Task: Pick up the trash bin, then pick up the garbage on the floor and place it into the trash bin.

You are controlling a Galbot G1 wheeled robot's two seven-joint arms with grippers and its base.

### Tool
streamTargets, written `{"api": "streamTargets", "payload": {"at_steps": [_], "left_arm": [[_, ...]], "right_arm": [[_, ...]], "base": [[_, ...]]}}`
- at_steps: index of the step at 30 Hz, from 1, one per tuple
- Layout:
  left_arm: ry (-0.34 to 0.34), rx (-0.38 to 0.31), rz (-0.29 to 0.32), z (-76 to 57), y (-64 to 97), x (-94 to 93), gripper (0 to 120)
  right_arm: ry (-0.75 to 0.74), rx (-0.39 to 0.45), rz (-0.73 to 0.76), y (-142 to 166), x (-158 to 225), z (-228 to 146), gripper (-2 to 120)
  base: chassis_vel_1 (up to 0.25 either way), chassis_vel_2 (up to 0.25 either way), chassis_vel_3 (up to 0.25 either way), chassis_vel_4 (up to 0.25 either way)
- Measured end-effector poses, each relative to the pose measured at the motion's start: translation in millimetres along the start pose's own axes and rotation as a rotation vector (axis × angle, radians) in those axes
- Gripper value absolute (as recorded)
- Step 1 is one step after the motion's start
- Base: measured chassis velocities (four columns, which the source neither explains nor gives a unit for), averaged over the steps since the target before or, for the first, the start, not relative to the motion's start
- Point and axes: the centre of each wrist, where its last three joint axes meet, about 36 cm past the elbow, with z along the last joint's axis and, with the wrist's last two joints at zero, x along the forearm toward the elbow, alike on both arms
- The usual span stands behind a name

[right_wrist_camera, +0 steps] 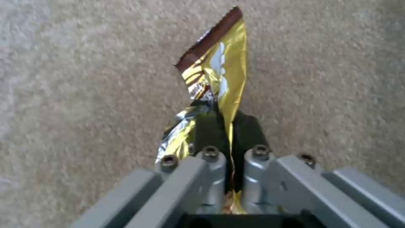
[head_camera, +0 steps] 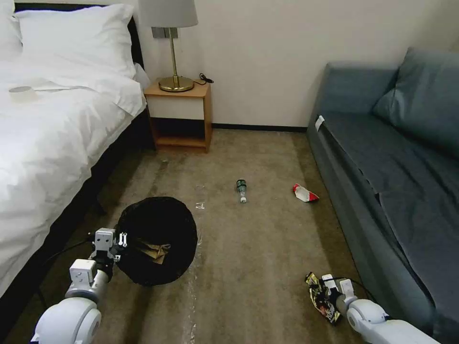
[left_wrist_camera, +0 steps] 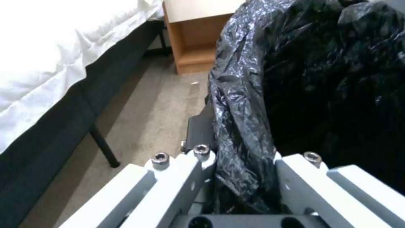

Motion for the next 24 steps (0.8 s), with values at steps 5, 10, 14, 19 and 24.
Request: {"api": "streamTargets", "payload": {"at_steps": [5,10,14,19,24], "left_arm": [[-0.001,-0.001,0.004,0.1,-1.4,-1.2,4],[-0.002,-0.002,0.007,-0.5,-2.3,-2.4,4],[-0.001,-0.001,0.012,-0.7,-4.7,-3.2,4],[0.0,-0.001,0.023,-3.5,-9.4,-4.5,4],[-0.003,0.002,0.036,-7.3,-16.7,-7.0,4]], "right_arm": [[-0.004,-0.004,0.002,-2,1,1,0],[-0.012,-0.01,0.003,-3,2,-1,0],[-0.029,-0.009,0.002,-3,5,-5,0],[-0.106,0.015,-0.004,-10,17,-23,0],[-0.192,0.039,-0.023,-12,33,-52,0]], "base": [[0.0,0.0,0.0,0.0],[0.0,0.0,0.0,0.0],[0.0,0.0,0.0,0.0],[0.0,0.0,0.0,0.0],[0.0,0.0,0.0,0.0]]}}
